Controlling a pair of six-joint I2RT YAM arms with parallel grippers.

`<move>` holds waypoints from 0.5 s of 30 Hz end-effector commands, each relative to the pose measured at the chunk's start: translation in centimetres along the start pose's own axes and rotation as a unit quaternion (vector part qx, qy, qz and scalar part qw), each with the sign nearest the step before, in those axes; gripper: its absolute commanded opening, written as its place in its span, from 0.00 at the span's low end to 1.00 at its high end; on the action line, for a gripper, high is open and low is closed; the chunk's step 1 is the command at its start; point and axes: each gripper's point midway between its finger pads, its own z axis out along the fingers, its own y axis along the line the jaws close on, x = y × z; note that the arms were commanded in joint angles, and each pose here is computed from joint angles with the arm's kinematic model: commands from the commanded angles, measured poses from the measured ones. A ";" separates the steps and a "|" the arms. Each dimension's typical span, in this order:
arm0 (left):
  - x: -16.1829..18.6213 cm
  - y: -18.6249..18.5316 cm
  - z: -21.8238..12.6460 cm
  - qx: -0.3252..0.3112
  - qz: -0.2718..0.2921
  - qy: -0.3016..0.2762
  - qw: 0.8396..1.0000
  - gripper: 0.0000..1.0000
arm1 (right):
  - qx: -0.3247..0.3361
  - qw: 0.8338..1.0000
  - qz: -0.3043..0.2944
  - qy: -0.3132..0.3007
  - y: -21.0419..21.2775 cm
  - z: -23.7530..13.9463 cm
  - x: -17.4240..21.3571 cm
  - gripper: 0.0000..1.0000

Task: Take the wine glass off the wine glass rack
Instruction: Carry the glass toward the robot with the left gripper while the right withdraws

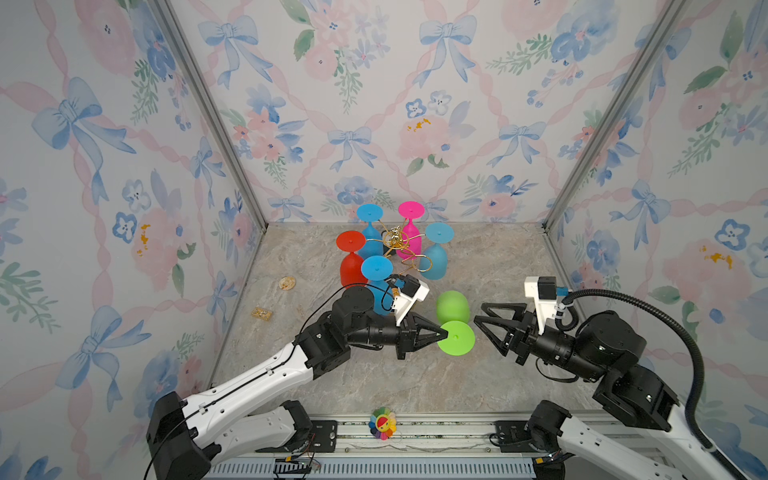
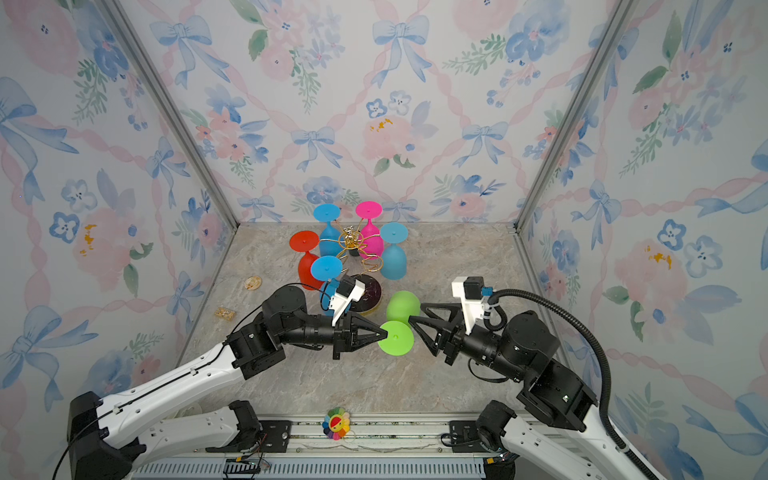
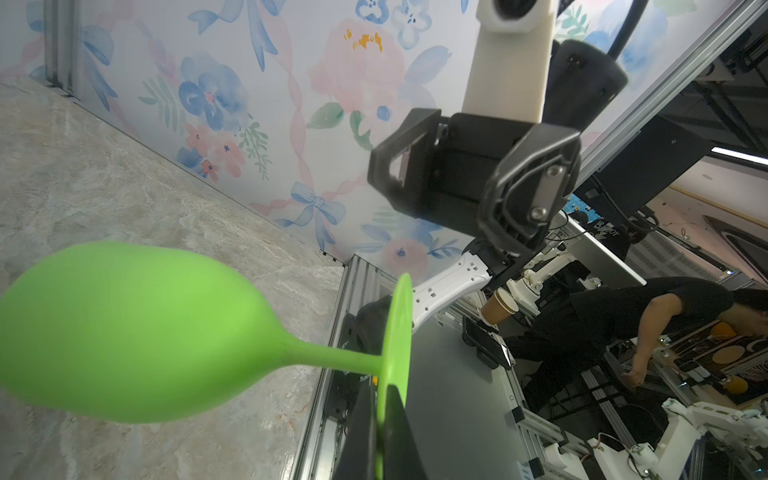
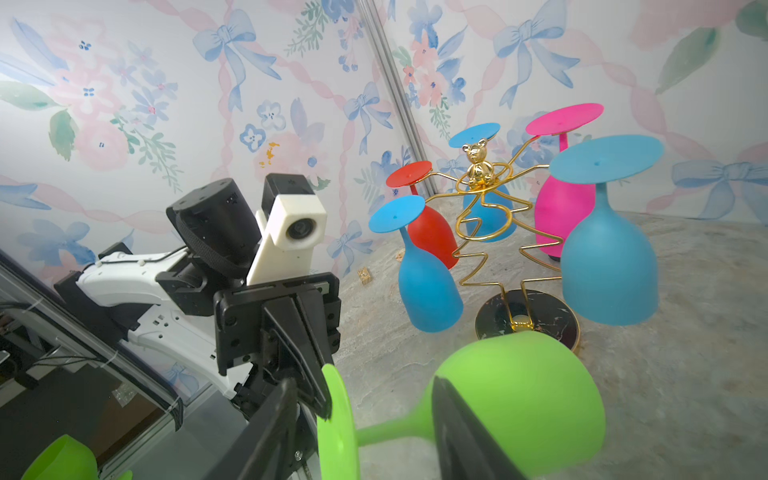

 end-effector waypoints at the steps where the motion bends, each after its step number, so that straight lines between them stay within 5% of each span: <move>1: 1.1 -0.6 0.2 0.012 0.055 0.017 0.998 0.00 | 0.062 0.998 0.016 -0.010 -1.4 -1.5 -1.1 0.65; 7: 2.9 -1.1 0.2 0.015 0.140 0.038 0.989 0.00 | 0.225 0.972 0.041 0.048 -6.5 -2.2 0.2 0.74; 15: 6.3 -1.2 0.8 -0.009 0.298 0.073 0.952 0.00 | 0.298 0.949 0.076 0.063 -9.6 -2.3 -0.1 0.77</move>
